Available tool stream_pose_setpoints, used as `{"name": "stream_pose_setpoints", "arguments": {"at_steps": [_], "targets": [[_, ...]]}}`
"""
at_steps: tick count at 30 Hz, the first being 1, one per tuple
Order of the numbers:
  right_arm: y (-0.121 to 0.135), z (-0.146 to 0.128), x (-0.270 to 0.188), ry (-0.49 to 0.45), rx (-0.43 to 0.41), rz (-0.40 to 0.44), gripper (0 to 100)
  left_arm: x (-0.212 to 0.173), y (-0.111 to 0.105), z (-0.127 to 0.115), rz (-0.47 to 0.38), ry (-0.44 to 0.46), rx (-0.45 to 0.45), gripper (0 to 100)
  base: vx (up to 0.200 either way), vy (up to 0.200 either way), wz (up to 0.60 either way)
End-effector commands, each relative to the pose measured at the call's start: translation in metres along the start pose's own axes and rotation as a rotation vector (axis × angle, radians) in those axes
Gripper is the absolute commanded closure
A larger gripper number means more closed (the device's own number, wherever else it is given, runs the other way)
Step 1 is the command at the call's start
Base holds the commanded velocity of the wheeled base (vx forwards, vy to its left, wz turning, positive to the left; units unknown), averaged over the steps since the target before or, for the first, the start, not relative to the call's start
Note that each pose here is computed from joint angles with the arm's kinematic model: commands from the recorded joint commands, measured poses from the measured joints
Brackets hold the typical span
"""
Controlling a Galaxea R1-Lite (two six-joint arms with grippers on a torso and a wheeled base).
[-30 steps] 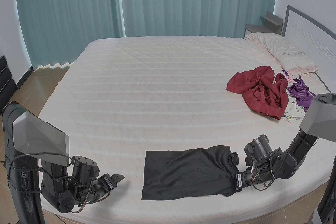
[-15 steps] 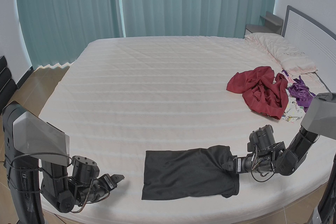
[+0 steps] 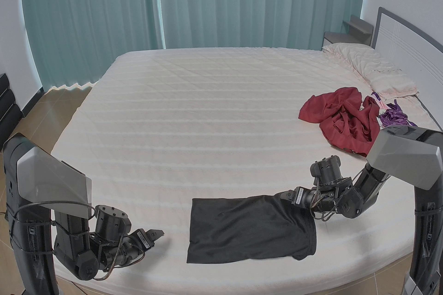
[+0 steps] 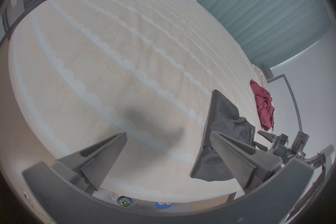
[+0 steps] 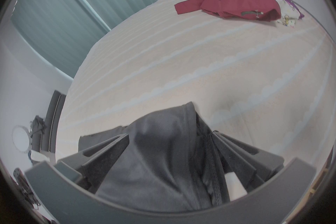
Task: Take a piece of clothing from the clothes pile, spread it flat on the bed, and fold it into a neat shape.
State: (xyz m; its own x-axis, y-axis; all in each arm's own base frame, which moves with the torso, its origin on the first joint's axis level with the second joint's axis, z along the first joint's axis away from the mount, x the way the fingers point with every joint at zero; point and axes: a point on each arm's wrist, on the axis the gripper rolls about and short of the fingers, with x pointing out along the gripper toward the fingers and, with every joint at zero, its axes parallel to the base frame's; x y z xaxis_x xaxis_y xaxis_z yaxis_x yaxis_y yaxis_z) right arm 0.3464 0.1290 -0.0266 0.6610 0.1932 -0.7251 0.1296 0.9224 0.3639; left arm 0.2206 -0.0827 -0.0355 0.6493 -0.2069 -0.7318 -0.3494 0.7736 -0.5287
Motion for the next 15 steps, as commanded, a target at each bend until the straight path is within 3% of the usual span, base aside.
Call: {"name": "stream_pose_setpoints", "arguments": {"at_steps": [1, 3, 4, 15], "targets": [[-0.01, 0.0, 0.032, 0.004, 0.043, -0.026, 0, 0.0, 0.0, 0.0, 0.001, 0.0, -0.001, 0, 0.0, 0.0, 0.0], [-0.01, 0.003, 0.036, -0.007, 0.063, -0.025, 0, 0.001, 0.0, 0.0, -0.001, -0.001, -0.001, 0, 0.0, 0.0, 0.0], [-0.009, 0.004, 0.037, -0.01, 0.071, -0.024, 100, 0.0, 0.0, 0.0, 0.001, 0.0, -0.001, 0, 0.0, 0.0, 0.0], [-0.01, 0.02, 0.026, -0.061, 0.176, -0.007, 100, 0.001, 0.0, 0.0, 0.0, -0.002, -0.001, 0, 0.0, 0.0, 0.0]]}}
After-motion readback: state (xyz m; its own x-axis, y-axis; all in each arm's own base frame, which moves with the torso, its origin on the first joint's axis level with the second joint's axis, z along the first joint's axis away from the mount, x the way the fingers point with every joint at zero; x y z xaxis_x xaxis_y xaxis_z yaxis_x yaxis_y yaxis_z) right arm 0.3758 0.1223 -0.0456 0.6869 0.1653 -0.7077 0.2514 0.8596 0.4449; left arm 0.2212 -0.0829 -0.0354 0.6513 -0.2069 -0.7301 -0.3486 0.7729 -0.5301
